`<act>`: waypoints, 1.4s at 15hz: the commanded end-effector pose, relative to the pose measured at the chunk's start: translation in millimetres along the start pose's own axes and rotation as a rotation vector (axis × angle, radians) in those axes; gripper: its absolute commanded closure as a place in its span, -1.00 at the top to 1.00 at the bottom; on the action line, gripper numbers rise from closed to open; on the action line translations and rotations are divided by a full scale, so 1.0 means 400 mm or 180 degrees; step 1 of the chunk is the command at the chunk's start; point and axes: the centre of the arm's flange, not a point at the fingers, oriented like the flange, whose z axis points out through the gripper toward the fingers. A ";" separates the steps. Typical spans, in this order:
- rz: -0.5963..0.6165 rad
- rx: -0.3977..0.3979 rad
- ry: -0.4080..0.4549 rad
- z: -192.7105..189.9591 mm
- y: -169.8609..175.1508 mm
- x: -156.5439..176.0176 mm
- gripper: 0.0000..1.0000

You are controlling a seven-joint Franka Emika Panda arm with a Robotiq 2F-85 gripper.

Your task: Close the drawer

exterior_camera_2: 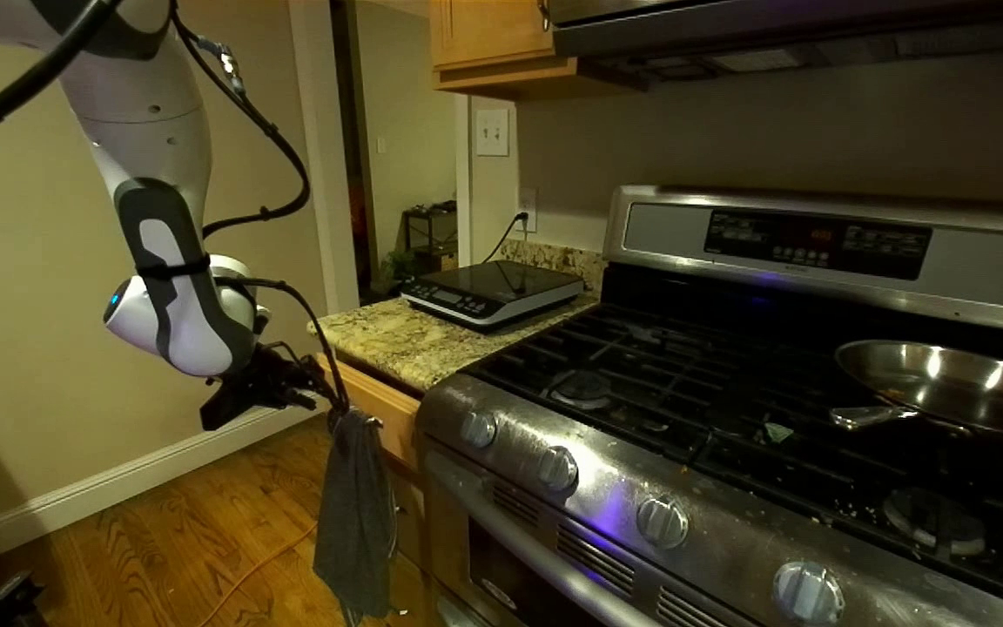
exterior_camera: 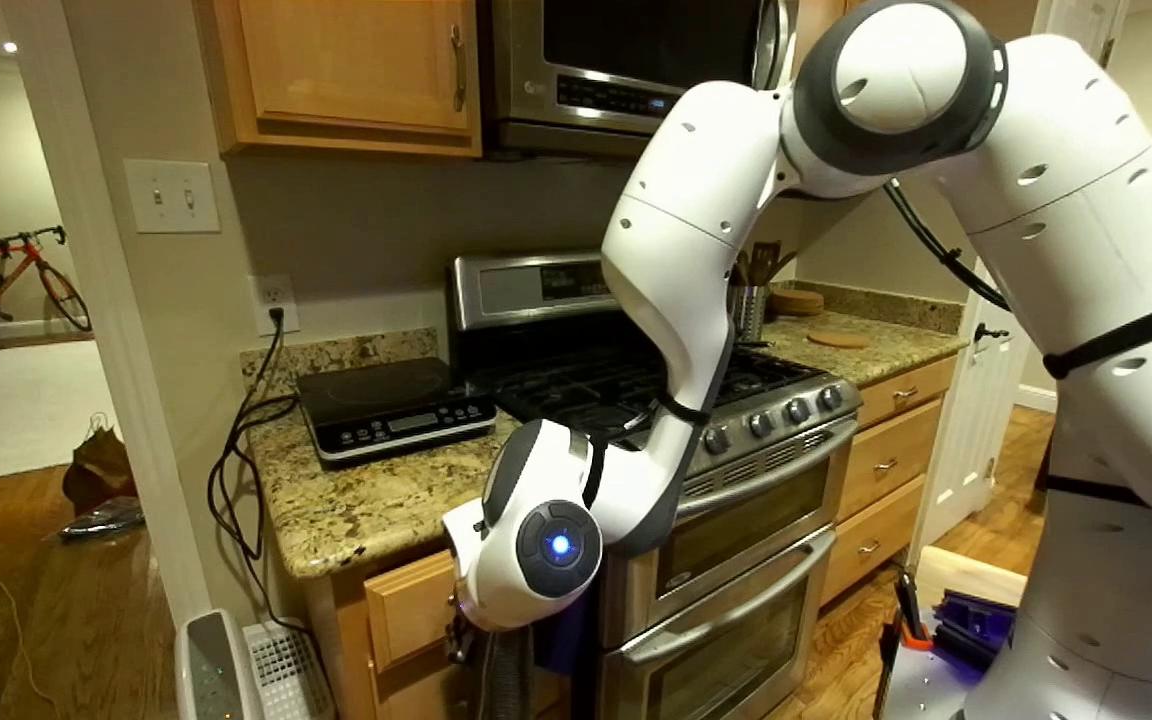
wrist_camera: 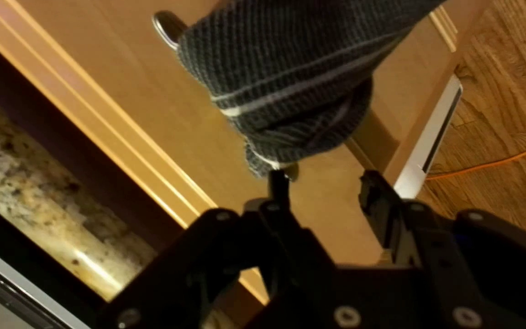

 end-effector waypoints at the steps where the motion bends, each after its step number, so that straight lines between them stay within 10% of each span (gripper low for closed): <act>1: -0.0231 0.0191 0.0110 -0.165 -0.025 -0.019 0.53; 4: -0.0343 0.0339 0.0017 -0.234 -0.064 -0.041 0.94; 9: -0.0415 0.1017 -0.0325 -0.283 -0.116 -0.078 1.00; 14: -0.0382 0.0995 -0.0281 -0.247 -0.156 -0.076 1.00; 21: 0.0606 0.0103 -0.0644 -0.079 -0.138 -0.019 0.78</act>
